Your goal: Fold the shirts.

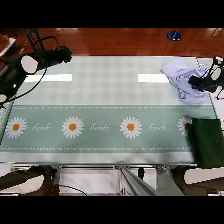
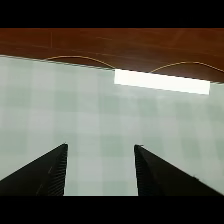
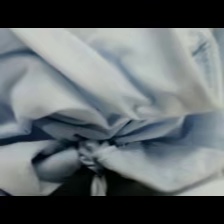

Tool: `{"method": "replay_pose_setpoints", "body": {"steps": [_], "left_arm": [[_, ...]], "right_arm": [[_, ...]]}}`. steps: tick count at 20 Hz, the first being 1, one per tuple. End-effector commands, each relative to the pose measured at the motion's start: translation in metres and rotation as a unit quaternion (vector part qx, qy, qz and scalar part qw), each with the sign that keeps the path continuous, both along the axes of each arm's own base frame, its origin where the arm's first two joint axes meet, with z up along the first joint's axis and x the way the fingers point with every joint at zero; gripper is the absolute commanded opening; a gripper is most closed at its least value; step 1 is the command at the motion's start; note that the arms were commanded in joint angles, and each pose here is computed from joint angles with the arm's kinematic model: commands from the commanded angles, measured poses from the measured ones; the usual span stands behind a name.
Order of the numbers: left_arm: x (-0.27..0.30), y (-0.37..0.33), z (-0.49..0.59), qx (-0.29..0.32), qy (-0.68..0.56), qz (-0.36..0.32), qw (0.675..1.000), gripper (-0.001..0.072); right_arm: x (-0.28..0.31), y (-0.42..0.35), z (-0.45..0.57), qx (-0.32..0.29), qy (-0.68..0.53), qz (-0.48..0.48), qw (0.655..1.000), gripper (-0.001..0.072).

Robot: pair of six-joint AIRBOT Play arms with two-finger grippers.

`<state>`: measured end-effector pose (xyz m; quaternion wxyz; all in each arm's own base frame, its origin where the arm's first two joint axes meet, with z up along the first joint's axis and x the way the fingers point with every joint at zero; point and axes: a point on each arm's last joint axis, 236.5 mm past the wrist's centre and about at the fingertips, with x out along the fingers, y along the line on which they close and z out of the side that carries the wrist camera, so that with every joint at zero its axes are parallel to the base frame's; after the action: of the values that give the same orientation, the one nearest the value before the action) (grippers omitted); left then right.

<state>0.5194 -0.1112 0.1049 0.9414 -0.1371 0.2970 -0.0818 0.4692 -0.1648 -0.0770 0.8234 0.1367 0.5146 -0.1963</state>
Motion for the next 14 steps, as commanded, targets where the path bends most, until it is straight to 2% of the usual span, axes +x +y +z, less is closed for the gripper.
{"method": "replay_pose_setpoints", "body": {"steps": [1,3,4,5,7,10,14], "left_arm": [[-0.021,-0.003,-0.026,0.0,0.074,-0.012,0.997,0.0507],[-0.043,0.005,-0.042,0.035,0.127,-0.041,0.99,0.0508],[-0.05,0.02,-0.043,0.073,0.137,-0.054,0.986,0.0509],[-0.056,0.041,-0.038,0.097,0.143,-0.045,0.984,0.0509],[-0.073,0.068,-0.015,0.084,0.15,-0.019,0.985,0.0509],[-0.121,0.065,-0.004,0.044,0.171,-0.023,0.984,0.0509],[-0.187,0.029,-0.04,0.01,0.167,-0.057,0.984,0.0509]], "right_arm": [[-0.008,0.031,-0.005,0.067,0.034,0.054,0.996,0.0023],[0.005,0.038,0.04,0.068,0.006,0.086,0.994,0.0023],[0.016,0.041,0.077,0.058,-0.028,0.099,0.993,0.0023],[0.024,0.043,0.12,0.044,-0.07,0.106,0.991,0.0022],[0.031,0.057,0.213,0.016,-0.163,0.129,0.978,0.0022],[0.01,0.091,0.345,-0.031,-0.292,0.166,0.941,0.0022],[-0.049,0.162,0.482,-0.073,-0.416,0.252,0.87,0.0022]]}}
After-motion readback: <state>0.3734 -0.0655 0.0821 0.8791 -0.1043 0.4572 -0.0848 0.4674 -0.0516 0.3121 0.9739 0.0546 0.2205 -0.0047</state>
